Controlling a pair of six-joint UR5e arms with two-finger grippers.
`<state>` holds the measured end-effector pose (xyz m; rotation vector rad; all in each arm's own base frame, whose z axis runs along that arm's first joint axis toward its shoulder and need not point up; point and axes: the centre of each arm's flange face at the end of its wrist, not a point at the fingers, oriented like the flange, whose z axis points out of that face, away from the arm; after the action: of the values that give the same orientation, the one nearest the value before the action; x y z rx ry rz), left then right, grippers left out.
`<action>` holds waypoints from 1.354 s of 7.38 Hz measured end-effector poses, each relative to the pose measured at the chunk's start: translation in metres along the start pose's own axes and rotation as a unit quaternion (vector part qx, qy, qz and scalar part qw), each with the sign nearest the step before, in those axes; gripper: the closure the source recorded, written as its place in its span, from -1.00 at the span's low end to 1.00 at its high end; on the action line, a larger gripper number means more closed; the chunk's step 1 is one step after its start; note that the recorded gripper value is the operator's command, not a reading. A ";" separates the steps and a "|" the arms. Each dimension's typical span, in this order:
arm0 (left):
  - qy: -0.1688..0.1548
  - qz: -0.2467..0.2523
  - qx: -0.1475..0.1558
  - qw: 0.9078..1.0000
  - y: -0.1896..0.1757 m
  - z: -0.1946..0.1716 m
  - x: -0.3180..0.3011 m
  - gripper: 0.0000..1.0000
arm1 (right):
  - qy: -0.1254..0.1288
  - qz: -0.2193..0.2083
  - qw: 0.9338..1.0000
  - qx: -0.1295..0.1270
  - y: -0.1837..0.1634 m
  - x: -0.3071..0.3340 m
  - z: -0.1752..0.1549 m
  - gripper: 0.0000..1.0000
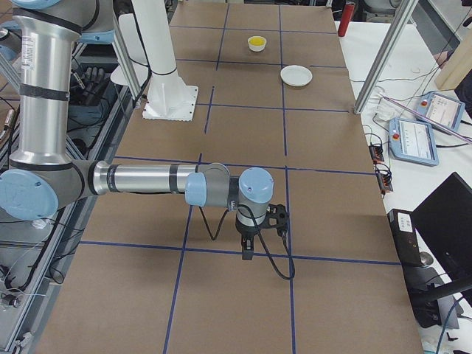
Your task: Move lemon from plate to bowl
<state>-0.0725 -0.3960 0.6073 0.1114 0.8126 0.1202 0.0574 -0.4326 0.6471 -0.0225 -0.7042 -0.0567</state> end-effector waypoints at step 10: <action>-0.001 0.000 -0.002 1.000 -0.033 0.007 -0.012 -1.00 | 0.000 0.000 1.000 0.000 0.000 0.000 0.000 -1.00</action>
<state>-0.0735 -0.4308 0.6164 0.1070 0.8099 0.1222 0.0574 -0.4326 0.6471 -0.0225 -0.7042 -0.0567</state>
